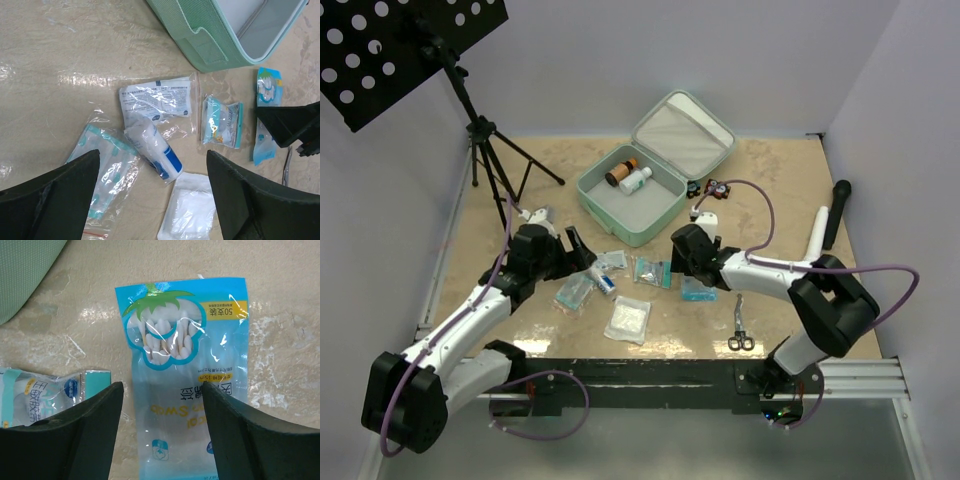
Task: Organize the medicine kit
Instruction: Pick up the medical item at the center of the board.
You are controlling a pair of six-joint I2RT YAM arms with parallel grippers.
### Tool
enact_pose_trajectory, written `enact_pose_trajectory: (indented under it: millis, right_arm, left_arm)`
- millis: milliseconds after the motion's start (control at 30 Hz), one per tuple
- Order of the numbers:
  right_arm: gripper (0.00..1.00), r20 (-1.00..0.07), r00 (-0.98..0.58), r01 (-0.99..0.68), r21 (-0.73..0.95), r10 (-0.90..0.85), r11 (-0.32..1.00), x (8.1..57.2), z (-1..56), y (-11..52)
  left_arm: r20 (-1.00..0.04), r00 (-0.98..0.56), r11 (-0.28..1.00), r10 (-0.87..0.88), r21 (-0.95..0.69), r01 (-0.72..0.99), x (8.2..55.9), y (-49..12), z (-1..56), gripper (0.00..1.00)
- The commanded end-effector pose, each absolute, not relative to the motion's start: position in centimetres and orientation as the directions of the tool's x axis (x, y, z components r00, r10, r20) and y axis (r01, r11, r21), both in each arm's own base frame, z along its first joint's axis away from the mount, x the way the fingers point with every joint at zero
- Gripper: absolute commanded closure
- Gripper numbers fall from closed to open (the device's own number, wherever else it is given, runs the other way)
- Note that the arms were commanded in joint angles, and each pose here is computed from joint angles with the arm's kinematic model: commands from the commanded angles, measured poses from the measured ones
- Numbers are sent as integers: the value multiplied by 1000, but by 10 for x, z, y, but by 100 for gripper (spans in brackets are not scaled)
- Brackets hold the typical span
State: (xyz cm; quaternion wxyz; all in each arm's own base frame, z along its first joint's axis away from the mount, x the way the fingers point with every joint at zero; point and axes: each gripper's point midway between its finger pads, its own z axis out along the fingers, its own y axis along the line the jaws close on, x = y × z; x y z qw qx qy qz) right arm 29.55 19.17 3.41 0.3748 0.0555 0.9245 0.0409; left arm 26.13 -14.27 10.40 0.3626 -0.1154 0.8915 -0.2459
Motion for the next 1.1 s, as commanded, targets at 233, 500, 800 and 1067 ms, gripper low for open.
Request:
enact_pose_trajectory:
  millis: [233,500,800,1067]
  right_arm:
    - [41,-680,-732,37,0,27,999,293,25,205]
    - [46,-685,-728,40,16,40,999,292,34,208]
    - [37,-721,-684,57,100,112,993,298,78,213]
    - [39,-669,-731,108,81,134,991,298,45,190]
  left_arm:
    - [-585,-701,826,-408,-563,-11,264,-150,106,9]
    - [-594,-698,830,-399,-558,2,267,-151,108,9]
    - [-592,-699,822,-401,-569,10,268,-154,109,9]
    - [-598,-694,819,-401,-574,20,265,-153,113,9]
